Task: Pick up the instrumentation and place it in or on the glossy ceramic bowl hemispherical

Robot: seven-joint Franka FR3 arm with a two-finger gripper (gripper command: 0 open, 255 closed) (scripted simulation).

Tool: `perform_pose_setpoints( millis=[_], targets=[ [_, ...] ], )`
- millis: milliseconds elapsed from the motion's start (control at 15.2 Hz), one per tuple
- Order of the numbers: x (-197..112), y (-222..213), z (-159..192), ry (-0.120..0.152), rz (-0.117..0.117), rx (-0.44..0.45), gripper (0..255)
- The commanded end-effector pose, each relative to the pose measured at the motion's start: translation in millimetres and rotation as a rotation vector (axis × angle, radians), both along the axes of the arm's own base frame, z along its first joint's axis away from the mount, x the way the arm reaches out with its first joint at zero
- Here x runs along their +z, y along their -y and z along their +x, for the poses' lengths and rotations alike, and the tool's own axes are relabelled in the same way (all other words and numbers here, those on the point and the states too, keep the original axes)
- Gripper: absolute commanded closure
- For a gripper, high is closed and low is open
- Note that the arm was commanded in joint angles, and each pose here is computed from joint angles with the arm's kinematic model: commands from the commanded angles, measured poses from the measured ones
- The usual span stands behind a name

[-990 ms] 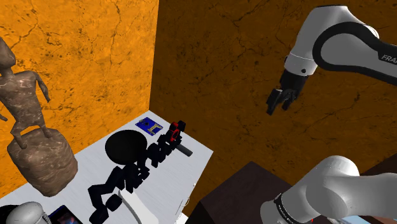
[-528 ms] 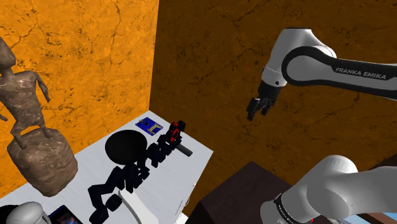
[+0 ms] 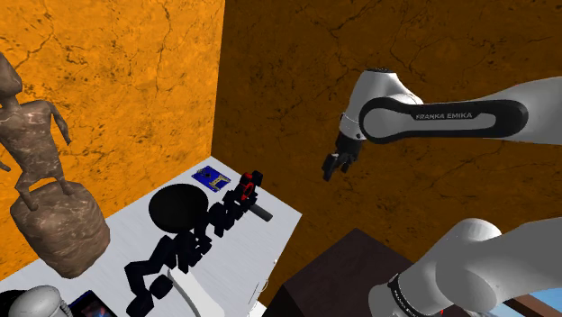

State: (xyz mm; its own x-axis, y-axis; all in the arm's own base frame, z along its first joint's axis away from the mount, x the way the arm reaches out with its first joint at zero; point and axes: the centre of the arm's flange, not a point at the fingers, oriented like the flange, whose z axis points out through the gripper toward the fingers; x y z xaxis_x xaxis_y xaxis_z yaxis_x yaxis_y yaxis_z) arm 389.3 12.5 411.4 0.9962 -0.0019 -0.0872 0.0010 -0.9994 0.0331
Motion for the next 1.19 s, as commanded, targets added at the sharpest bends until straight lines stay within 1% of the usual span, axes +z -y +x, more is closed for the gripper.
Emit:
perform_pose_setpoints(
  millis=[0, 528, 1122],
  targets=[
    [-24.7, -3.4, 14.8, 0.007, 0.010, 0.023, 0],
    [-108.2, -28.4, 68.7, 0.024, 0.049, 0.113, 0],
    [-199.7, -66.0, 128.0, 0.044, 0.092, 0.214, 0]
  ],
)
